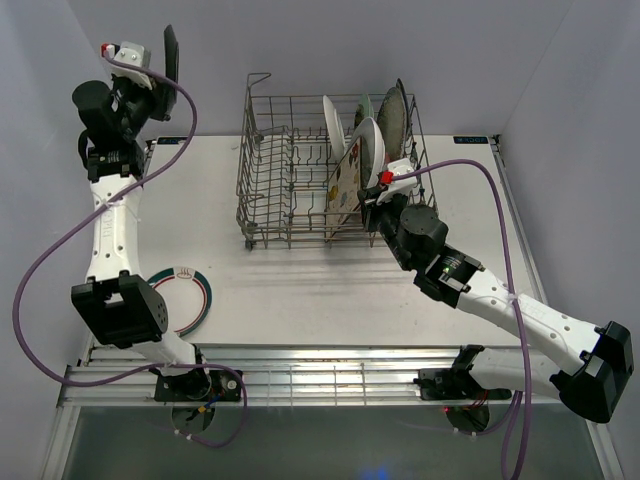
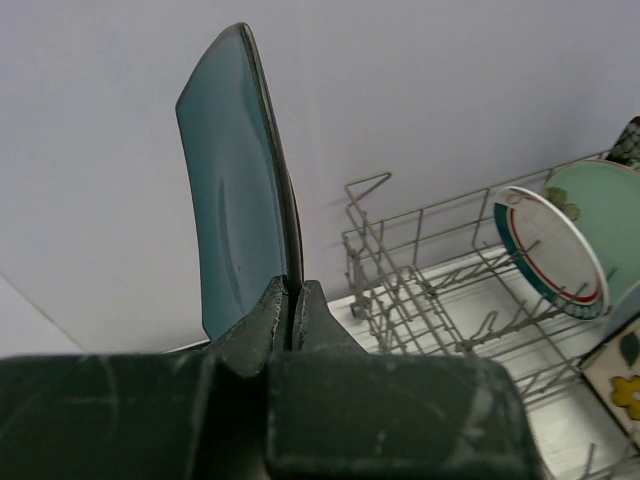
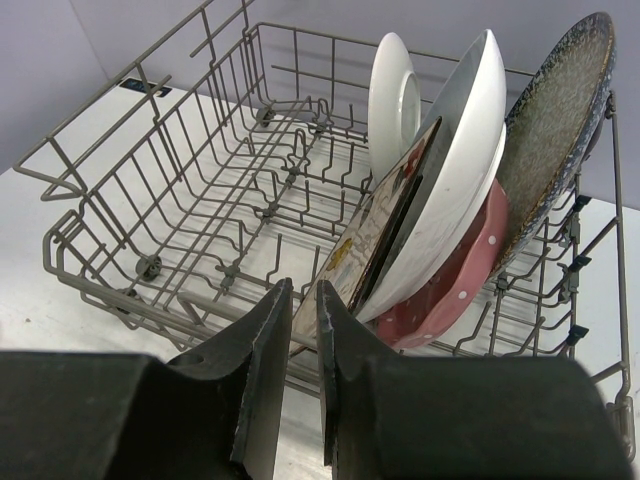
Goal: Load the plates into the dish rack
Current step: Insert the plate into the dish rack.
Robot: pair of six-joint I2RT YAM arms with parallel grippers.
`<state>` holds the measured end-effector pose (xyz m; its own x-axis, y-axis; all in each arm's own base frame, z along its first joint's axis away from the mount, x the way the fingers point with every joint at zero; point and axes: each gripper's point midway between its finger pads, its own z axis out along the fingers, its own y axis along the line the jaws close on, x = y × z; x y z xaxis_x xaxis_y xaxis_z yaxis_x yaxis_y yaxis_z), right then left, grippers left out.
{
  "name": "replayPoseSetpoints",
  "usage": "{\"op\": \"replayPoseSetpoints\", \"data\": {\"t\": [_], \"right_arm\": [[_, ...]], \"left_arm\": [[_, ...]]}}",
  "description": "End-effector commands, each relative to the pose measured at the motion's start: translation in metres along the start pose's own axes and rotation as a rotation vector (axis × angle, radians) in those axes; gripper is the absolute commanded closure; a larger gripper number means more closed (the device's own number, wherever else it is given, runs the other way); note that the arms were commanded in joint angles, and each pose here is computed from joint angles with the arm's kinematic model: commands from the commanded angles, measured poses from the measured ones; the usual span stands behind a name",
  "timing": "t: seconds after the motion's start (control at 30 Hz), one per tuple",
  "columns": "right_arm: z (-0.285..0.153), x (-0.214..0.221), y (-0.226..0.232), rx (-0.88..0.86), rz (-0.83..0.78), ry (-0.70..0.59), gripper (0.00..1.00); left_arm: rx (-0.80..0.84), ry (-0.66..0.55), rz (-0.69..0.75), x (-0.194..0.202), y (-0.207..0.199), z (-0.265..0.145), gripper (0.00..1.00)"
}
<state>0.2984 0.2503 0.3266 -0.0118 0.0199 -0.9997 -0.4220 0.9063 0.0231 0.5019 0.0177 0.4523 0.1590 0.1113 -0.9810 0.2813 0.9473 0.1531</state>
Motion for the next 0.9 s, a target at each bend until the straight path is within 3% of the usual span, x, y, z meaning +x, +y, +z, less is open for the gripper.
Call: {"op": "replayPoseSetpoints", "data": {"t": [0.0, 0.33, 0.37, 0.43, 0.57, 0.87], "right_arm": [[-0.004, -0.016, -0.001, -0.002, 0.039, -0.051, 0.78], [-0.005, -0.015, -0.002, -0.001, 0.042, -0.051, 0.78], [-0.006, -0.016, -0.002, -0.002, 0.044, -0.052, 0.78], [-0.005, -0.016, -0.001, -0.004, 0.045, -0.050, 0.78], [-0.005, -0.016, -0.001, -0.005, 0.047, -0.048, 0.78], [-0.005, -0.016, 0.000, -0.008, 0.053, -0.048, 0.78]], "left_arm": [[0.037, -0.172, 0.024, -0.074, -0.018, -0.002, 1.00], [0.051, -0.201, -0.107, -0.096, -0.059, 0.037, 1.00], [0.088, -0.211, -0.115, -0.101, -0.081, 0.043, 1.00], [0.081, -0.201, -0.145, -0.102, -0.087, 0.049, 1.00], [0.107, -0.160, -0.230, -0.089, -0.112, 0.069, 1.00], [0.085, -0.135, -0.258, -0.069, -0.146, 0.099, 1.00]]}}
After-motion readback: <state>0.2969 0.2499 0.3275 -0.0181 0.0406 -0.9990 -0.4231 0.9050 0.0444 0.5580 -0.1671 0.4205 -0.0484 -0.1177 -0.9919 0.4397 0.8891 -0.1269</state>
